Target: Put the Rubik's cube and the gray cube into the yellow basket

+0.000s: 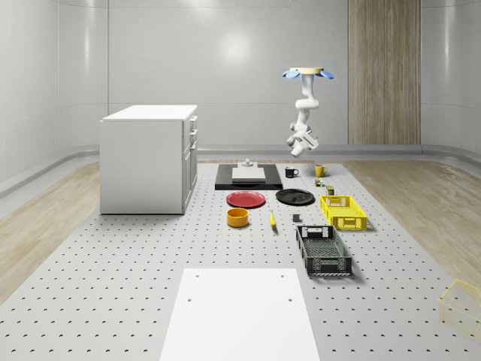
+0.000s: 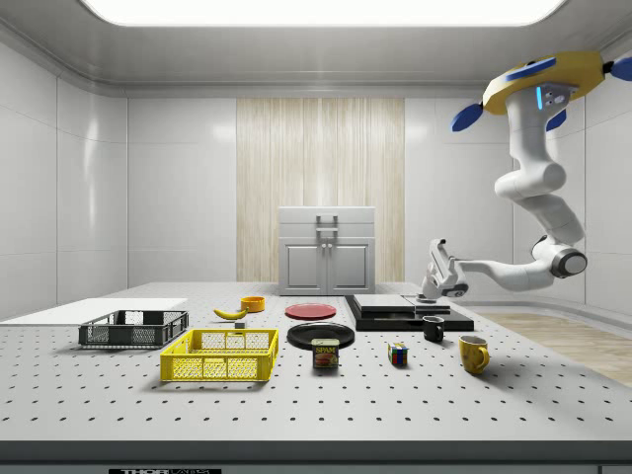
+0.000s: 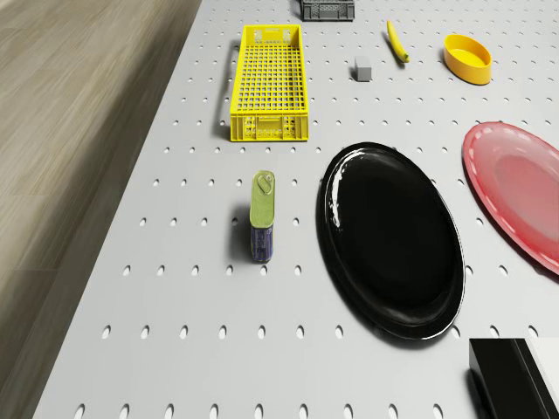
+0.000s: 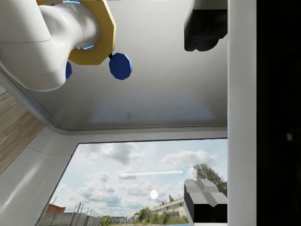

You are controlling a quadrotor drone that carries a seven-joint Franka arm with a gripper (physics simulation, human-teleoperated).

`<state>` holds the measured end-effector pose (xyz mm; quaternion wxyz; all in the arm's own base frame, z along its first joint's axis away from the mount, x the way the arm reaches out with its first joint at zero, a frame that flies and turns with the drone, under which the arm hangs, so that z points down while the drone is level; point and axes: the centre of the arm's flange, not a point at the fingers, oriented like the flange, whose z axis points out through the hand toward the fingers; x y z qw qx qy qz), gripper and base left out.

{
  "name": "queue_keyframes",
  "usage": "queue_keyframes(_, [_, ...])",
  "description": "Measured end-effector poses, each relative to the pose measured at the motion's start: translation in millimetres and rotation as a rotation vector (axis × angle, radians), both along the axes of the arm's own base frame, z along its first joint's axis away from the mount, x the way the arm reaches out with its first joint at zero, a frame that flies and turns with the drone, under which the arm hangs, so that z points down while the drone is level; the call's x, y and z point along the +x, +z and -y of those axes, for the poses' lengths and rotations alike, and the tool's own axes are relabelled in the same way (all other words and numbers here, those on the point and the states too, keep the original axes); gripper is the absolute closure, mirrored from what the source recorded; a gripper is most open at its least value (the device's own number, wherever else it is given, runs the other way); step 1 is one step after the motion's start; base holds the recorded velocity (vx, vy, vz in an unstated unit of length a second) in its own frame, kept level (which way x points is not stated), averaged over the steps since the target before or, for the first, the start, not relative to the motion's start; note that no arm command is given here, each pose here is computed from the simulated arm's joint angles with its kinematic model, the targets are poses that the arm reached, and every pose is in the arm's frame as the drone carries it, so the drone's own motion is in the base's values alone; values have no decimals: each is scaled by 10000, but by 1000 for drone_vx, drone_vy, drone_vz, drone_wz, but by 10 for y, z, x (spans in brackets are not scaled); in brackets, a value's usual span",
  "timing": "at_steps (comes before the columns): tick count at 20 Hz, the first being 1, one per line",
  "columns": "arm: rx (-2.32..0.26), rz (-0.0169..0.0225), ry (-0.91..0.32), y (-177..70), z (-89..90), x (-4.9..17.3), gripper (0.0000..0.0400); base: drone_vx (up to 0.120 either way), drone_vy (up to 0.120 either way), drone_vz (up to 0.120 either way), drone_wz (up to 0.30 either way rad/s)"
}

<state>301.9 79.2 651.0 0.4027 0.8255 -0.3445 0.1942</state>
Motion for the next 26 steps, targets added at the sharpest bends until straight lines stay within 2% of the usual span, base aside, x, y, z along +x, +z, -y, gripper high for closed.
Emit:
queue_keyframes(3, [-4666, 2, -162, -424, -181, 13, 0, 120, 0, -120, 0])
queue_keyframes(5, [-8132, 1, -289, -767, -179, 25, 0, 120, 0, -120, 0])
queue_keyframes(8, [-12935, -2, -469, -1198, 11, 40, 0, 120, 0, -120, 0])
queue_keyframes(10, [-15470, -8, -557, -1377, 186, 46, 0, 120, 0, -120, 0])
queue_keyframes(15, [-19349, -31, -653, -1555, 524, 50, 0, 120, 0, -120, 0])
queue_keyframes(17, [-20190, -39, -662, -1576, 604, 50, 0, 120, 60, 0, 0])
queue_keyframes(21, [-21193, -52, -663, -1594, 701, 50, 0, 120, 40, -50, 0])
queue_keyframes(26, [-21757, -60, -659, -1600, 756, 49, 0, 8, 0, -120, 0])
